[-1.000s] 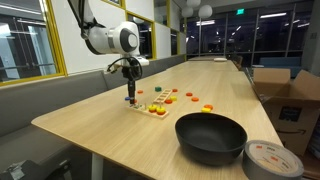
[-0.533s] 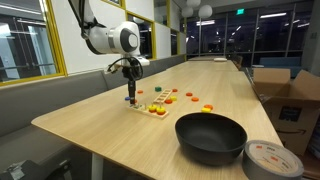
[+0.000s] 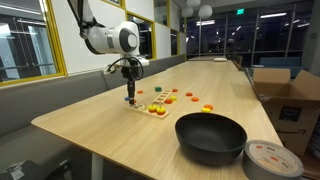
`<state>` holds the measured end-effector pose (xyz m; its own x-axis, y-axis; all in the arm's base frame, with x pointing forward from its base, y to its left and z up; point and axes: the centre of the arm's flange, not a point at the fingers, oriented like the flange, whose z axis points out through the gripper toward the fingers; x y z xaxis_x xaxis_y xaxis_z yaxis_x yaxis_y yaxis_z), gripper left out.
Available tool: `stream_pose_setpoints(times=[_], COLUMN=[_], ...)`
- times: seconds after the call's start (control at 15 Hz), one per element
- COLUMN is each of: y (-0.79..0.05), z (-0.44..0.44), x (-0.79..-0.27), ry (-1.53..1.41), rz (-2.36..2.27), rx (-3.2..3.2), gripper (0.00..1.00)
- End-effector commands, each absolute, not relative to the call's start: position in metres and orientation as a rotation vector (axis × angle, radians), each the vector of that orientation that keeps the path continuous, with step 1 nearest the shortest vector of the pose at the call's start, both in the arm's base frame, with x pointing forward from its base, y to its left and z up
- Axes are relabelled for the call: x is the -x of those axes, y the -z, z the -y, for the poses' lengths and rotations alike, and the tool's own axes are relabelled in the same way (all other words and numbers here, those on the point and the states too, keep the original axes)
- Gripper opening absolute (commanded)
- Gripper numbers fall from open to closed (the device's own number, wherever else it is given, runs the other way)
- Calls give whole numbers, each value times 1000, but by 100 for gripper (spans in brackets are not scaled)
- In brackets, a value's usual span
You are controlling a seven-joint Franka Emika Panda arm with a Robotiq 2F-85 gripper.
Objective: Pick up the orange object and put it on the wooden object
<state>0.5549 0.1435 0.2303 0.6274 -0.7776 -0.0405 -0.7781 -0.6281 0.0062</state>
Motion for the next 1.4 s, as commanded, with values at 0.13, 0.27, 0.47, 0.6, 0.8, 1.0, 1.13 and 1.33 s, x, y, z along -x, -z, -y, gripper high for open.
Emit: stream_pose_setpoints(times=[0.13, 0.27, 0.47, 0.6, 0.8, 1.0, 1.13, 1.33], y=[-222, -222, -221, -222, -223, -223, -222, -213], z=[-140, -140, -139, -138, -137, -135, -135, -133], x=[-543, -542, -541, -541, -539, -537, -535, -527], ry=[-108, -111, -115, -113, -108, -108, -112, -139], rz=[-1333, -1334, -1334, -1336, -1339, -1344, -1345, -1350], rx=[2808, 2807, 2805, 2801, 2797, 2793, 2793, 2804], gripper=[18, 18, 18, 18, 18, 18, 18, 18])
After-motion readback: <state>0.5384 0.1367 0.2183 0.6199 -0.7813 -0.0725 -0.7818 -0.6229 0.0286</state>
